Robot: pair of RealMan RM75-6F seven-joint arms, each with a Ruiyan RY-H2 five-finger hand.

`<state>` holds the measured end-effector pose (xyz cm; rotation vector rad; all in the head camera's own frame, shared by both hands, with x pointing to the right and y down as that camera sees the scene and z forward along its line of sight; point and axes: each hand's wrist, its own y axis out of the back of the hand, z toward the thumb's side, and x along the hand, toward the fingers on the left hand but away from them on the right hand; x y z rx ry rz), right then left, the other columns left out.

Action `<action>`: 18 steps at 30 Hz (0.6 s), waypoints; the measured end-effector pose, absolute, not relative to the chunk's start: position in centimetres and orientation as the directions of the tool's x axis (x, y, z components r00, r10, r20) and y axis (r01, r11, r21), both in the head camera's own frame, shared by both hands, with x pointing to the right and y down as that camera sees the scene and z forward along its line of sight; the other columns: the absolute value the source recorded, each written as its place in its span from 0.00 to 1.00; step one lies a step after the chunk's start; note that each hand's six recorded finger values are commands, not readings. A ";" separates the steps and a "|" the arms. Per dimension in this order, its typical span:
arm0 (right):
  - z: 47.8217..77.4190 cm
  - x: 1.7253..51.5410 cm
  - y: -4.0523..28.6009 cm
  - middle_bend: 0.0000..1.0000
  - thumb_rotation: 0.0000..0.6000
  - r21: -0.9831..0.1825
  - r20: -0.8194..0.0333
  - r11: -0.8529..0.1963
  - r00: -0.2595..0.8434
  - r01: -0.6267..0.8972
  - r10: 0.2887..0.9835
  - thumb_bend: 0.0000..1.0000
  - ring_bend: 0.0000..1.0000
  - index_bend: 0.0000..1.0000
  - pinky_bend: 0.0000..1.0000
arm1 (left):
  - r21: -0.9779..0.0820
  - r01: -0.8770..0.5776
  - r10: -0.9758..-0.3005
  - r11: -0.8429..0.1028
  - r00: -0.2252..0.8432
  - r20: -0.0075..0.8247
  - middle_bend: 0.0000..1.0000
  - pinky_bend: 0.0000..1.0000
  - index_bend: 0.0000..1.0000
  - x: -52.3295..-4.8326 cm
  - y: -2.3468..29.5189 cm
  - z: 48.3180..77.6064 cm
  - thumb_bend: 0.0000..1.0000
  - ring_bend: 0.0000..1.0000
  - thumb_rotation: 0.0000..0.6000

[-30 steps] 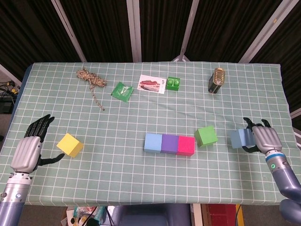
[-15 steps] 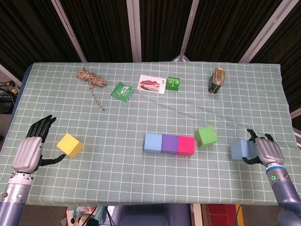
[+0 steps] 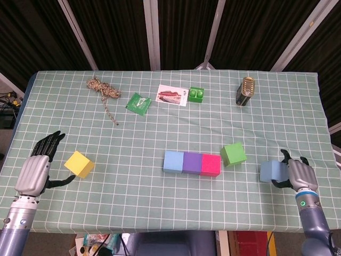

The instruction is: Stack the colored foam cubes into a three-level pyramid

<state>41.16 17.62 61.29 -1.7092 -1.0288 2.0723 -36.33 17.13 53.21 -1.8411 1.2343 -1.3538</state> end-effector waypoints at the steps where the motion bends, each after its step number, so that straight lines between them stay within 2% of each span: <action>1: 61.3 41.1 17.7 0.39 1.00 -0.661 -0.748 -0.715 -0.275 0.229 0.604 0.34 0.27 0.09 0.00 | -0.826 -0.356 -0.895 -0.436 0.077 0.439 0.00 0.00 0.00 -36.3 17.1 53.2 0.15 0.00 1.00; 12: 61.1 41.4 18.9 0.39 1.00 -0.639 -0.760 -0.741 -0.320 0.205 0.566 0.34 0.27 0.08 0.00 | -0.824 -0.359 -0.894 -0.437 0.078 0.441 0.00 0.00 0.00 -36.4 17.1 53.1 0.15 0.00 1.00; 14: 61.2 41.5 19.2 0.36 1.00 -0.630 -0.766 -0.749 -0.324 0.205 0.555 0.34 0.26 0.05 0.00 | -0.825 -0.358 -0.894 -0.438 0.079 0.440 0.00 0.00 0.00 -36.4 17.1 53.1 0.15 0.00 1.00; 18: 61.6 41.6 19.5 0.25 1.00 -0.615 -0.778 -0.761 -0.321 0.209 0.540 0.34 0.20 0.00 0.00 | -0.825 -0.358 -0.895 -0.437 0.079 0.440 0.00 0.00 0.00 -36.3 17.1 53.1 0.15 0.00 1.00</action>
